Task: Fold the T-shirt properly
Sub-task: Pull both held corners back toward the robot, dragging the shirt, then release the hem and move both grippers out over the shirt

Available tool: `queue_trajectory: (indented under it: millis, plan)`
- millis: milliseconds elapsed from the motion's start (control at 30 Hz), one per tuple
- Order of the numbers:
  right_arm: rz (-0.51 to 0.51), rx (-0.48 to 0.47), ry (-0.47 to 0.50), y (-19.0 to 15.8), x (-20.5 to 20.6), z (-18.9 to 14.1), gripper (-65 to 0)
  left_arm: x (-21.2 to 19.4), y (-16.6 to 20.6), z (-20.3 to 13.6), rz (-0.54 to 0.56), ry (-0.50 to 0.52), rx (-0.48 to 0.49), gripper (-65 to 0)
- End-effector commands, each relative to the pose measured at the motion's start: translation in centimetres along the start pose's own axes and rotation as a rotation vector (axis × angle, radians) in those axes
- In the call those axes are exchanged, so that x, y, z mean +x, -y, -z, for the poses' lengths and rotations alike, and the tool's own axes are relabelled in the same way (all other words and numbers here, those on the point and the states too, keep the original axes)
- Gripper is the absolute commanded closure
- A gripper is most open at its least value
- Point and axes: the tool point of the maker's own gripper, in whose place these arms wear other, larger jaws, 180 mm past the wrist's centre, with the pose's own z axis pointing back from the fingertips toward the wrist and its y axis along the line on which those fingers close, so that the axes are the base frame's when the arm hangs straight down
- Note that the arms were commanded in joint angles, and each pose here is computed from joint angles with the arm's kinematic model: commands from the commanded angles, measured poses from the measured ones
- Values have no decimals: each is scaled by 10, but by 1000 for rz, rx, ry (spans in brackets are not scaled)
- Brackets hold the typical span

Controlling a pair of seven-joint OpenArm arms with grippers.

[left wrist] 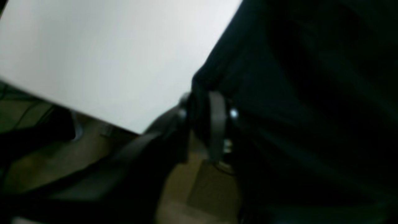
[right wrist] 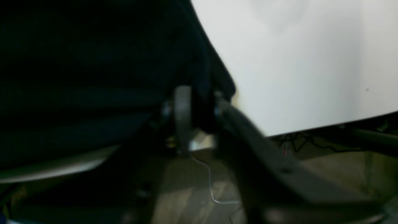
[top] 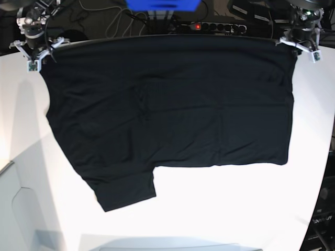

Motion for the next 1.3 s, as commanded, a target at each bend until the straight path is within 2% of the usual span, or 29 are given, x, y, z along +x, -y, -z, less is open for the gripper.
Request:
queue_trajectory:
  millis: [0,100,167,300,433,633,800,867,1000,1133,1267]
  plan:
    - [-7,-23,34,9,9,-4,-215,10,-3,-6,24,37,-2,-158]
    - [-19,-33,45,11,12,-10,-319,11,-13,-11,6,49,24,-257]
    - [-36,-46,64,14,19,-16,-348,13,-19,-14,-6,60,44,-282]
    - [-22,-62,131,13,40,-28,-349,16,-32,-20,-36,82,84,-288]
    - [-16,-64,177,11,57,-30,-349,37,-38,-31,-13,142,115,-289]
    - [22,-73,309,11,111,-20,-349,94,-21,-29,-16,299,99,-289]
    - [-23,-31,434,-11,173,-14,-352,138,-13,-23,-92,431,95,-310]
    - [-66,-37,453,-18,198,-7,-352,155,-9,-22,-107,477,88,-352]
    - [-90,-20,470,-32,240,16,-352,189,-2,-22,-136,564,67,-423]
    - [-47,53,473,-46,272,45,-352,220,6,-22,-141,632,42,-426]
    - [-49,123,428,-61,294,78,-354,237,32,2,-72,598,0,-426]
